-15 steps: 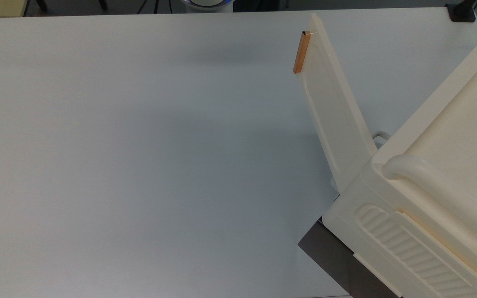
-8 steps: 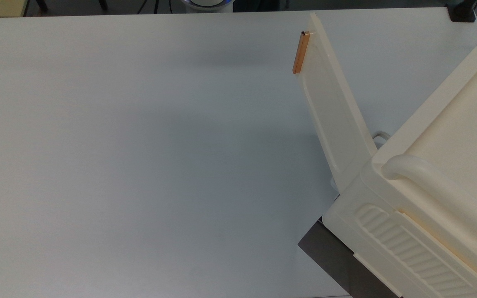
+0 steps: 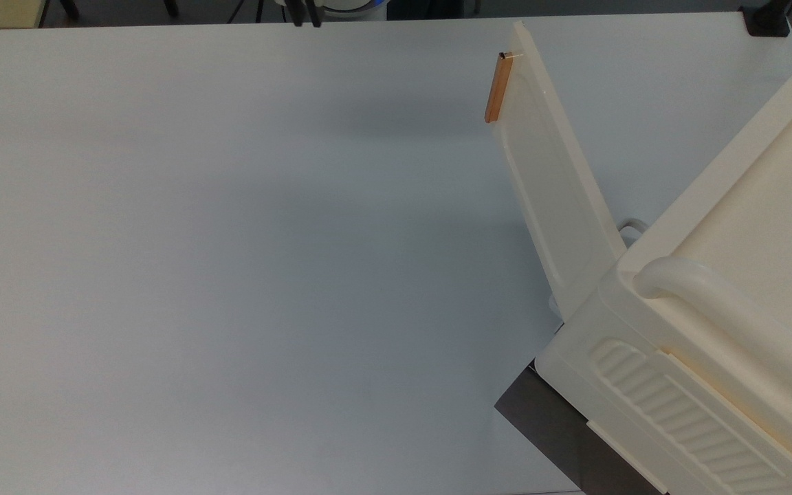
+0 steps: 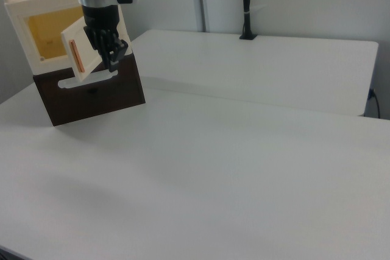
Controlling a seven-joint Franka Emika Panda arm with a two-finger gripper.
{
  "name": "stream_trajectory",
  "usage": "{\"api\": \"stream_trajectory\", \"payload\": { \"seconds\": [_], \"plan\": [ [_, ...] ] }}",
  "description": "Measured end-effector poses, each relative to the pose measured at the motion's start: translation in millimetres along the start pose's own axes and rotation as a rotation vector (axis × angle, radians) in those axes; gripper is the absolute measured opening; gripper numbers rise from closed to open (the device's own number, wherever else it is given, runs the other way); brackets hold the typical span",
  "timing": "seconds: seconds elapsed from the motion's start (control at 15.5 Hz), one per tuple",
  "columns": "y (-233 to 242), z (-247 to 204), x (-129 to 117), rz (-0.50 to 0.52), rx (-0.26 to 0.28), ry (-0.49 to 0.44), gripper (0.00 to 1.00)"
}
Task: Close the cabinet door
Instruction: 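Move the gripper to the outer face of the open door near its orange edge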
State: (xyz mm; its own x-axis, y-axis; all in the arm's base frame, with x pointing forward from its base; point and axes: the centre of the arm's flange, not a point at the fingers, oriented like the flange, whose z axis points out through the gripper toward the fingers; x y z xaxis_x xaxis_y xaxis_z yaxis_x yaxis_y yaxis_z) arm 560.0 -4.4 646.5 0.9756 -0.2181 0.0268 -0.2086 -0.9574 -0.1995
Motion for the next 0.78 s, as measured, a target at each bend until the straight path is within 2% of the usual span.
{"api": "stream_trajectory", "payload": {
  "seconds": [0.32, 0.78],
  "plan": [
    [-40.0, -0.4, 1.6, 0.086, 0.071, 0.066, 0.14],
    [-105.0, 25.8, 10.0, 0.144, 0.154, 0.079, 0.15]
  ]
}}
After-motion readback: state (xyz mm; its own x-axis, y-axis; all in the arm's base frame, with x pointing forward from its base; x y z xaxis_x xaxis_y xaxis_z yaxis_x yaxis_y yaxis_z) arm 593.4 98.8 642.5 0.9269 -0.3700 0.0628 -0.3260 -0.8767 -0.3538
